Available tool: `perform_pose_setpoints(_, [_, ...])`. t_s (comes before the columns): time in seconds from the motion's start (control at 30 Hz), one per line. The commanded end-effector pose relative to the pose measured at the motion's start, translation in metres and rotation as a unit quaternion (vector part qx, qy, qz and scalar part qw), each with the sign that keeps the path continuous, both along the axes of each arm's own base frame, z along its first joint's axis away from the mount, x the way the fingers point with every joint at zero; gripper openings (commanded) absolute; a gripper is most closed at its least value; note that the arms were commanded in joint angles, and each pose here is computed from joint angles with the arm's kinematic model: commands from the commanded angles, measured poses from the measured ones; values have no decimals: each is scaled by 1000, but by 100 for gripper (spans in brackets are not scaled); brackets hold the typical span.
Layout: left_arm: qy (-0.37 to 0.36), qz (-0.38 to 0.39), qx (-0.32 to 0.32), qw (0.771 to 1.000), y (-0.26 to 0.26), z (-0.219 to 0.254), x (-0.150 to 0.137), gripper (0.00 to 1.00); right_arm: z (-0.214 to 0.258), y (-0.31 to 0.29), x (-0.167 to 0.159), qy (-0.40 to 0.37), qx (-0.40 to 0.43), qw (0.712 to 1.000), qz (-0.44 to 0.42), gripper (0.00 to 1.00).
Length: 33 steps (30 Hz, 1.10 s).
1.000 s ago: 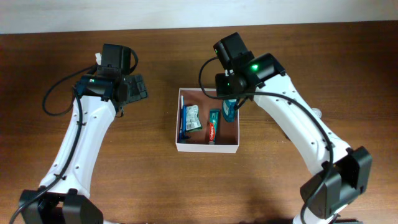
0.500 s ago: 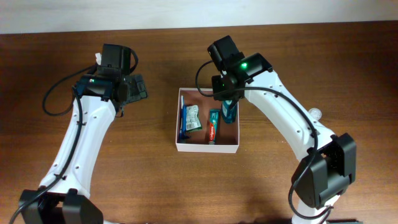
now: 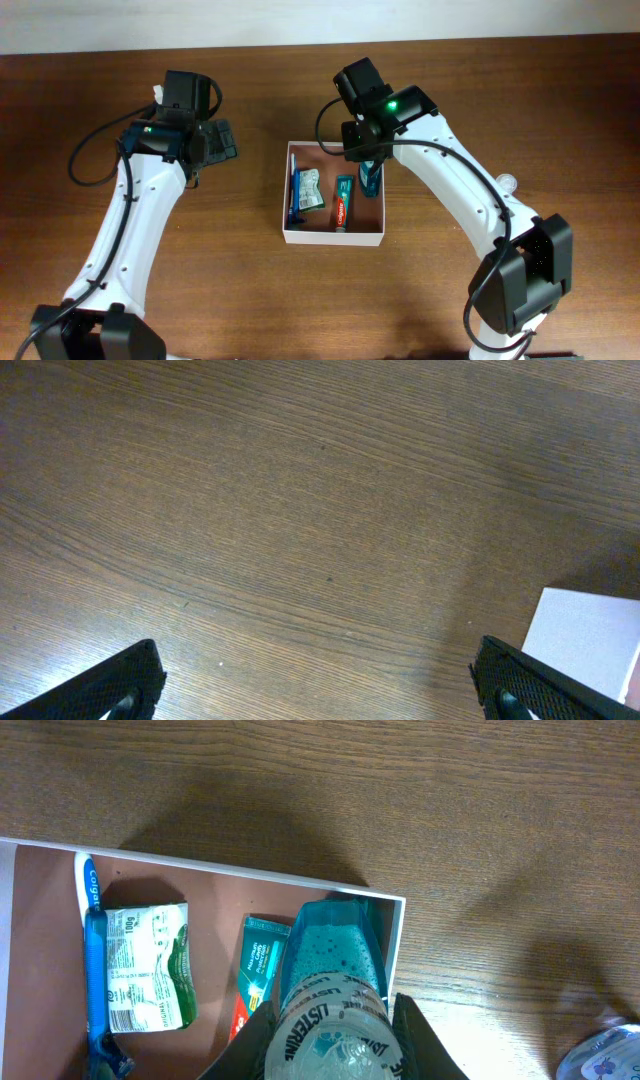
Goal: Pack container
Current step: 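Carry the mouthwash bottle with right gripper into the box's right corner, then open right gripper and withdraw it to the right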
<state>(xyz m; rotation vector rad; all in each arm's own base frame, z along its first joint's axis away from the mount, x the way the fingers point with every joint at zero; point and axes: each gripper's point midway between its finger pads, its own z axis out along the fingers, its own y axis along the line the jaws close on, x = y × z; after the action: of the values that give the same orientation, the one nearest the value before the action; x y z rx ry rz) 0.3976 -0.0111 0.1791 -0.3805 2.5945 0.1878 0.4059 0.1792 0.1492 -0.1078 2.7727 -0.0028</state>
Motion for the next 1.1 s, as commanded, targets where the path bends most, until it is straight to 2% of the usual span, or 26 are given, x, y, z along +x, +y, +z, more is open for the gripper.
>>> perform_pose_setpoints(0.0, [-7,2,7,1000,3,5,1,99,7,-1,5,-16,-12,1000,-8,15])
perform_pose_setpoints(0.03, [-7,2,7,1000,3,5,1,99,7,-1,5,-17,-11,1000,-8,17])
perform_pose_setpoints(0.07, [-7,2,7,1000,3,5,1,99,7,-2,5,-17,-12,1000,-8,27])
perform_pose_setpoints(0.13, [-7,2,7,1000,3,5,1,99,6,-2,5,-16,-14,1000,-6,33])
perform_pose_setpoints(0.2, [-7,2,7,1000,3,5,1,99,6,-3,4,-14,-15,1000,-5,48])
perform_pose_setpoints(0.23, [-7,2,7,1000,3,5,1,99,6,-3,4,-13,-15,1000,-5,52])
perform_pose_setpoints(0.4, [-7,2,7,1000,3,5,1,99,20,-6,3,-20,-20,1000,13,56])
perform_pose_setpoints(0.53, [-7,2,7,1000,3,5,1,100,73,-20,-1,-59,-1,998,0,56])
perform_pose_setpoints(0.7, [-7,2,7,1000,3,5,1,99,160,-58,-40,-118,24,992,-23,56])
perform_pose_setpoints(0.87, [-7,2,7,1000,3,5,1,99,213,-115,-96,-164,36,983,-72,58])
perform_pose_setpoints(1.07, [-7,2,7,1000,3,5,1,99,234,-159,-137,-185,30,975,-120,77])
